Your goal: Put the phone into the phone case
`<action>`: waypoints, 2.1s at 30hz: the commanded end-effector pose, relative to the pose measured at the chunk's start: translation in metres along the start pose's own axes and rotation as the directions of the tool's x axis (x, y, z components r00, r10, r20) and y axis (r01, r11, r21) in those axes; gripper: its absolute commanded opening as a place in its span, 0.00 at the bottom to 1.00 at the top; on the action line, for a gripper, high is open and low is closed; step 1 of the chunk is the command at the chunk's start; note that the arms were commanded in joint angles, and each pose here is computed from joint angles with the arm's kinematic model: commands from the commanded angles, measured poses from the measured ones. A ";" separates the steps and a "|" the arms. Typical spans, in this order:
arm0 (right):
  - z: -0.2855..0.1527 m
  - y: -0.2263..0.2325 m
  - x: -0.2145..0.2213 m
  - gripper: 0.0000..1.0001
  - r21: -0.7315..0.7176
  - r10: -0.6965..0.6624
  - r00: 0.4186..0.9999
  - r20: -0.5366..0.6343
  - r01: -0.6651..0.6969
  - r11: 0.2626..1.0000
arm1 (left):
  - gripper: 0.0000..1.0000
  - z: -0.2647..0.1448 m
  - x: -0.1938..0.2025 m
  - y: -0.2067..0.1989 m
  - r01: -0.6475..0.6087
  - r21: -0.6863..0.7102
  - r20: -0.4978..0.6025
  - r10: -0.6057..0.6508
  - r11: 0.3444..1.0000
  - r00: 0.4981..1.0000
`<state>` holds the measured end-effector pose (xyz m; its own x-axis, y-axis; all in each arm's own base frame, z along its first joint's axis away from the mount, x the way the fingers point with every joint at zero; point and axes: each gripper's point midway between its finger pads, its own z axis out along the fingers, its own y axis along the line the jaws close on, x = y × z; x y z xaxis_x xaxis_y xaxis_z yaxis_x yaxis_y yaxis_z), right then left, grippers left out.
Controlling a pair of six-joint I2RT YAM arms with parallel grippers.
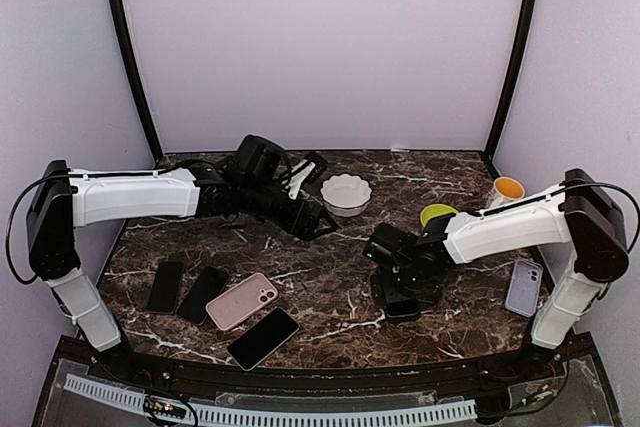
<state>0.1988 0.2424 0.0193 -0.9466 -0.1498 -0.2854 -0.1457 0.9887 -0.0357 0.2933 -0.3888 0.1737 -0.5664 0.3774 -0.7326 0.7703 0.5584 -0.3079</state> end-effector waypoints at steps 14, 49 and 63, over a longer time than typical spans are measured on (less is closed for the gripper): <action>-0.009 0.017 -0.007 0.57 -0.046 -0.051 0.996 0.067 0.054 0.997 | 0.85 -0.012 -0.008 -0.006 -0.025 0.003 0.027 0.025 1.000 0.999; -0.255 0.123 -0.095 0.44 -0.001 -0.124 0.345 0.930 0.340 0.941 | 0.46 -0.104 -0.058 -0.098 -0.144 0.433 0.472 -0.088 0.890 0.877; -0.249 0.129 -0.089 0.61 -0.017 -0.145 0.371 0.917 0.401 0.916 | 0.07 -0.099 -0.050 -0.105 -0.196 0.420 0.463 -0.023 0.886 0.886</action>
<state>0.1989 0.3735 0.2468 -0.0666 -0.3204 -0.9449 -0.4763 0.8424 -0.2521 0.2284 -0.3907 0.2984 -0.4359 -0.0485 -0.8987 0.8827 0.1717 -0.4374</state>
